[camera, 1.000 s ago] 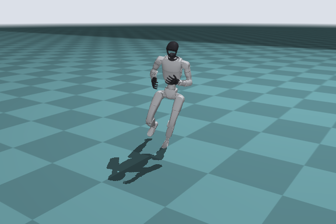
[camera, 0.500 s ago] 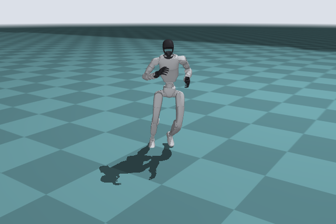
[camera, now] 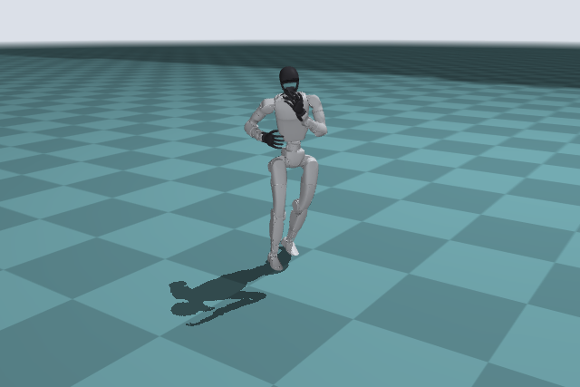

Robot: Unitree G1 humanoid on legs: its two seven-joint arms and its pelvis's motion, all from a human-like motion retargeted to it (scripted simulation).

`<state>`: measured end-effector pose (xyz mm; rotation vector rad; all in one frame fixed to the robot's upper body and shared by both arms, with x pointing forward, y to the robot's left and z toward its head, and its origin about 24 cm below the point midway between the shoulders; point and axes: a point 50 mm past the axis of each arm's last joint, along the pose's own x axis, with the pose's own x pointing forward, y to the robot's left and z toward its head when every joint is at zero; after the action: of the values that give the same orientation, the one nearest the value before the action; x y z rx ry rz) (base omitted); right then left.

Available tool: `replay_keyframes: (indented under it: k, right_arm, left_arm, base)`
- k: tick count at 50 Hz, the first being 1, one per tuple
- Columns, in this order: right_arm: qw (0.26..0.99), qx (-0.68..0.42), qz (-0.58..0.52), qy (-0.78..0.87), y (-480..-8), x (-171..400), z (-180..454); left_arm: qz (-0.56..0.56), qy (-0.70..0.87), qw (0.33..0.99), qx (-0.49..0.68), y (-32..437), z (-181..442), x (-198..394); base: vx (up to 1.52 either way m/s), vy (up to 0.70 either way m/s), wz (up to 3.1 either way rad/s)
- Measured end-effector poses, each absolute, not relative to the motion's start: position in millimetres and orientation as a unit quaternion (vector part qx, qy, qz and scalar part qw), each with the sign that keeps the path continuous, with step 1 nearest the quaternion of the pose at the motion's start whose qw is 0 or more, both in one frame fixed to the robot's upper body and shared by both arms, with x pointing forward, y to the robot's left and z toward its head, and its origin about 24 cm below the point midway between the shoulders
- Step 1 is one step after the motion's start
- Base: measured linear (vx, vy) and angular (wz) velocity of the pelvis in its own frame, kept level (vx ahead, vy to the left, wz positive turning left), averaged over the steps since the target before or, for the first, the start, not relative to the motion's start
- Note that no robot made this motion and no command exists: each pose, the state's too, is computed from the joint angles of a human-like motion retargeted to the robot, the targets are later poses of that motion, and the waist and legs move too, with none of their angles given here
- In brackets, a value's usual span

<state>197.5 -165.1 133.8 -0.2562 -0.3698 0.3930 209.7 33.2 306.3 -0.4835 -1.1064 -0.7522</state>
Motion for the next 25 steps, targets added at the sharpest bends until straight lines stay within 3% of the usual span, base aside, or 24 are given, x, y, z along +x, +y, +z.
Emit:
replay_keyframes:
  k: [3, 5, 8, 11, 15, 21, 25]
  right_arm:
    - [0.966, -0.118, 0.167, -0.160, -172.3, 199.5, 125.2]
    - [0.970, -0.145, 0.141, -0.133, -183.5, 199.6, 115.8]
    - [0.977, -0.148, 0.092, -0.122, -188.8, 211.2, 105.2]
    - [0.961, -0.200, 0.072, -0.178, -179.0, 234.9, 119.5]
    - [0.899, -0.266, 0.083, -0.338, -143.2, 251.9, 181.1]
    - [0.851, -0.116, 0.139, -0.492, -94.4, 222.8, 234.7]
    - [0.840, -0.107, 0.209, -0.489, -84.4, 206.6, 233.8]
  left_arm:
    - [-0.410, -0.447, 0.739, -0.291, 23.3, 296.7, 207.6]
    - [-0.345, -0.472, 0.799, -0.138, 27.4, 283.5, 220.3]
    - [-0.292, -0.423, 0.852, -0.096, 41.7, 252.8, 235.7]
    - [-0.211, -0.326, 0.913, -0.124, 75.0, 202.7, 245.9]
    - [-0.099, -0.215, 0.953, -0.187, 134.7, 141.1, 214.1]
    - [0.041, -0.098, 0.987, -0.120, 219.0, 95.0, 151.0]
    - [0.079, -0.108, 0.987, -0.090, 228.8, 96.8, 146.8]
  base:
    - [1.04, -0.10, -0.46]
    - [1.02, -0.16, -0.88]
    - [0.92, -0.11, -1.11]
    - [0.91, 0.01, -1.35]
    - [0.94, -0.02, -1.55]
    - [0.96, 0.11, -1.97]
    - [0.90, 0.35, -1.16]
